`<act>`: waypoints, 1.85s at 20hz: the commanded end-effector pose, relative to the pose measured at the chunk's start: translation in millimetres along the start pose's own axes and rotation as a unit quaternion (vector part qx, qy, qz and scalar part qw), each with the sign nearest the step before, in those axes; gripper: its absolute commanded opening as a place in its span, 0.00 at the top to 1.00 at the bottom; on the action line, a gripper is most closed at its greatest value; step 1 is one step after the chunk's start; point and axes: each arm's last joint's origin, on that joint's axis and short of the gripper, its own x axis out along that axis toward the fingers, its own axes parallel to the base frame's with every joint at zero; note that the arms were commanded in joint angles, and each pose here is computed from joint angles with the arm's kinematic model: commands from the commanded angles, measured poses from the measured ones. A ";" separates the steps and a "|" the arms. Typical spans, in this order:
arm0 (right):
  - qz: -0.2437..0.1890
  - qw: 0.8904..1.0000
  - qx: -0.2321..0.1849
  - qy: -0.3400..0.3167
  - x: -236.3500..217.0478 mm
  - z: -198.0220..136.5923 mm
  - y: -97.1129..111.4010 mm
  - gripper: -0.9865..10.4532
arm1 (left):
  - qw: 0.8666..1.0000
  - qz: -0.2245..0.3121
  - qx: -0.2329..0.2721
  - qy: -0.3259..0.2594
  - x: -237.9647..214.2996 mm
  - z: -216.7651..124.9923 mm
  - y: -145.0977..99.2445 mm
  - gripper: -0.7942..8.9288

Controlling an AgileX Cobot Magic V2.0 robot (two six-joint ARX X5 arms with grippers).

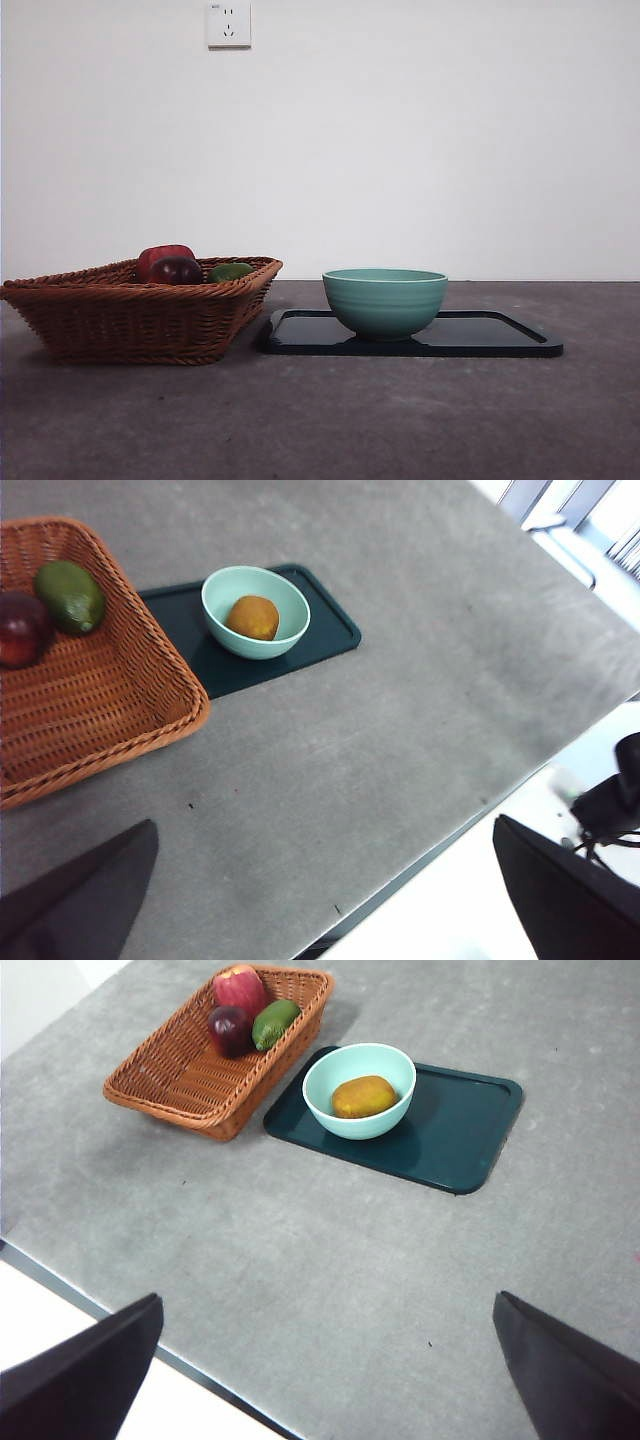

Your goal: Pick up the wifruite, put it on the bowl, pick up the plate, put it on desk

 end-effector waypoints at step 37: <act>0.001 1.000 0.003 -0.010 -1.9 2.3 0.3 0.39 | 0.954 0.062 0.173 0.239 381.7 127.3 -6.9 0.28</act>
